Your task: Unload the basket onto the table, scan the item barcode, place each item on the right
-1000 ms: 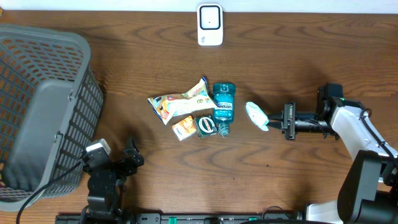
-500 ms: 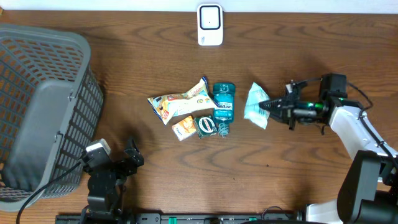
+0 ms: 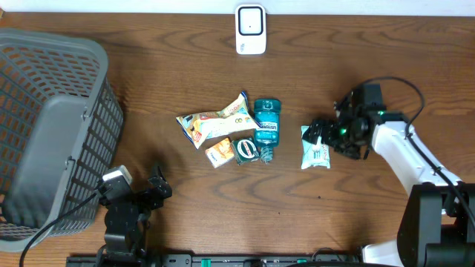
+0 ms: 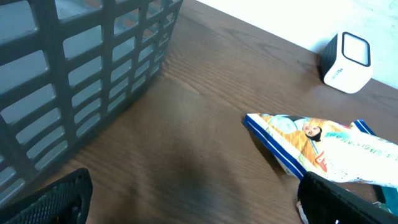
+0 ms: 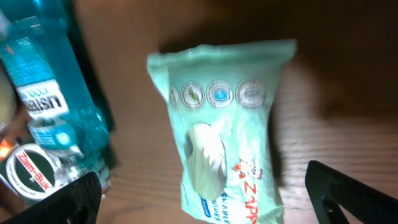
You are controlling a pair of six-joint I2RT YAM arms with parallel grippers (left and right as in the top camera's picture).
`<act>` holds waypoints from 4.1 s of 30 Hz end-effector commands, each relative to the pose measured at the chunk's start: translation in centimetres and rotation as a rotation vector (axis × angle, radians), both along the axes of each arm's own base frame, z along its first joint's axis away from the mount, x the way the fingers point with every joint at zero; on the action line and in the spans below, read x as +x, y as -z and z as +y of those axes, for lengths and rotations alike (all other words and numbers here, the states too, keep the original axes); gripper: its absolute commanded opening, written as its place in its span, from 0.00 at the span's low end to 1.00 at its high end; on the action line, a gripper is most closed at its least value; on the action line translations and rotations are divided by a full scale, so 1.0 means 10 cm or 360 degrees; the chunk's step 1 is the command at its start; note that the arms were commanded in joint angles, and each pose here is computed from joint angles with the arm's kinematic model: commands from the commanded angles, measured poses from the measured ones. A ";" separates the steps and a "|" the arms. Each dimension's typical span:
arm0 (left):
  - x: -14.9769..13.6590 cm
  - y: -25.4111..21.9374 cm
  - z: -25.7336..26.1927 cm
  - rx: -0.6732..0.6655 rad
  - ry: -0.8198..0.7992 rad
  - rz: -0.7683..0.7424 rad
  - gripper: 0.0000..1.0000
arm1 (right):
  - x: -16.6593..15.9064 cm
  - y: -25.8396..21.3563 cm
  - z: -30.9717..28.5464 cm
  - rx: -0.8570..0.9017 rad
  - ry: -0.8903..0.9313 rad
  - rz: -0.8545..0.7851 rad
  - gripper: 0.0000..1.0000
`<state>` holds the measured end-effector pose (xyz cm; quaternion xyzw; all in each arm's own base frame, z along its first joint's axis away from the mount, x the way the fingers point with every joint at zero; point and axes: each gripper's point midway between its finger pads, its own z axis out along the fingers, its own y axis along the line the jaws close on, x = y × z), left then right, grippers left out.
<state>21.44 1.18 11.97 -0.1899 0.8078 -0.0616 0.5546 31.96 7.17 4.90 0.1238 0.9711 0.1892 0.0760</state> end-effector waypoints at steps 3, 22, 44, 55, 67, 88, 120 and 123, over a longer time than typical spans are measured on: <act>0.00 0.02 0.02 -0.0007 -0.0021 0.0004 0.98 | 0.29 -0.32 0.08 -0.0184 -0.0077 -0.0174 0.99; 0.00 0.02 0.02 -0.0007 -0.0021 0.0004 0.98 | -0.12 0.34 0.07 -0.1217 -0.0134 0.0063 0.74; 0.00 0.02 0.02 -0.0007 -0.0021 0.0004 0.98 | -0.51 -0.35 1.30 0.0282 -0.1268 0.0193 0.01; 0.00 0.02 0.02 -0.0008 -0.0021 0.0004 0.98 | -0.83 -1.46 1.71 0.1322 -0.1690 -0.0453 0.01; 0.00 0.02 0.02 -0.0007 -0.0021 0.0004 0.98 | -0.96 -1.59 1.71 0.1415 -0.1939 -0.0771 0.01; 0.00 0.02 0.02 -0.0007 -0.0020 0.0004 0.98 | 1.20 -0.94 1.33 -0.0362 -0.1392 -0.1155 0.01; 0.00 0.02 0.02 -0.0007 -0.0021 0.0004 0.98 | 3.37 -0.56 1.41 -0.1611 -0.1366 -0.1369 0.01; 0.00 0.02 0.02 -0.0008 -0.0021 0.0004 0.98 | 3.38 -0.62 1.38 -0.1638 -0.1282 -0.1359 0.01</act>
